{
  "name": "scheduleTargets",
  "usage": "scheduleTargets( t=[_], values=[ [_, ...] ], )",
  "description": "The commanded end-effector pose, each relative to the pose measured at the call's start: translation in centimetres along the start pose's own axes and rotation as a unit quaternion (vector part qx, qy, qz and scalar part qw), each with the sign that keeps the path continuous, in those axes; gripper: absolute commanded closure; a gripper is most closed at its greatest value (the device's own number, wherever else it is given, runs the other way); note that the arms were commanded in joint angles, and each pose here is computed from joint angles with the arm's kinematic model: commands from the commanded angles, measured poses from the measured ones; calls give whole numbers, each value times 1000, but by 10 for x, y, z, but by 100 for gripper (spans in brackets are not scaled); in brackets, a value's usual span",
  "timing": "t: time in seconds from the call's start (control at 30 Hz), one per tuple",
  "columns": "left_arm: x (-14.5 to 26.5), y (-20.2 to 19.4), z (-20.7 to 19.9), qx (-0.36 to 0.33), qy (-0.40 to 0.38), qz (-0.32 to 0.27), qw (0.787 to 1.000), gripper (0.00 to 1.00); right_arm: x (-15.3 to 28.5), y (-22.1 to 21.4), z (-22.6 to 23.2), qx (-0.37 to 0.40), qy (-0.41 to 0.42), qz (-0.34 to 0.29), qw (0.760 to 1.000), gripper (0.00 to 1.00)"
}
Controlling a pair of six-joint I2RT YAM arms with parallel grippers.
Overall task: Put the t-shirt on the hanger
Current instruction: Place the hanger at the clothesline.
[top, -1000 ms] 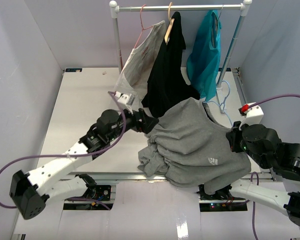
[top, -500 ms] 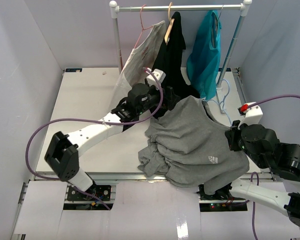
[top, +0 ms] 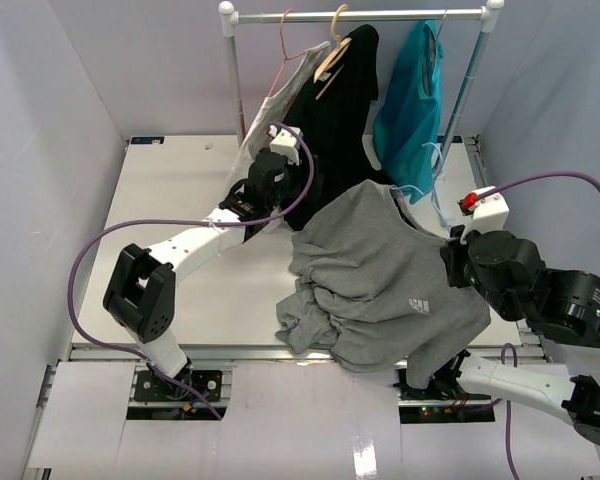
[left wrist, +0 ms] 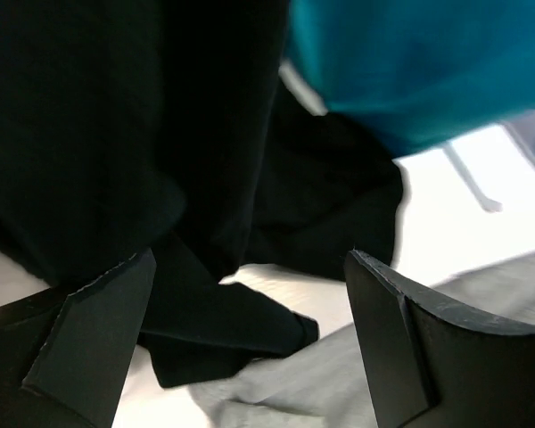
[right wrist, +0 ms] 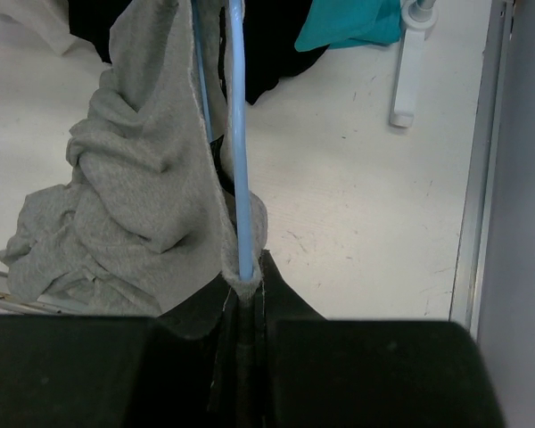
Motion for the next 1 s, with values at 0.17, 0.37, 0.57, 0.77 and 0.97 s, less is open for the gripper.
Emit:
scheduleTargets(
  t=[0.17,0.37,0.57,0.77,0.97],
  values=[
    [12,39,20,8,55,-12,998,2,15,26,-22,-4,-69,-42,997,92],
    [30,45,12,2,7,0,1000,2,24,41,-31,-9,-104,-53,993,92],
    [79,49,-3,42,-65,15,997,2,5,77,-12,11,-113,-70,991,92],
    [127,12,-26,106,-152,82,979,2,-42,106,32,39,-109,-51,992,92],
    [171,-15,-41,110,-172,41,978,2,-93,134,52,16,-120,-29,992,92]
  ],
)
Point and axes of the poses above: each gripper's point midway between its finger pads, its own x axis back along the fingers, its own z axis along the line the jaws close on, y = z × x, the point moved 9 cm from there along x, back along the fingers, and after that the axes turned 6 degrees about x, right-handed, at the moved point
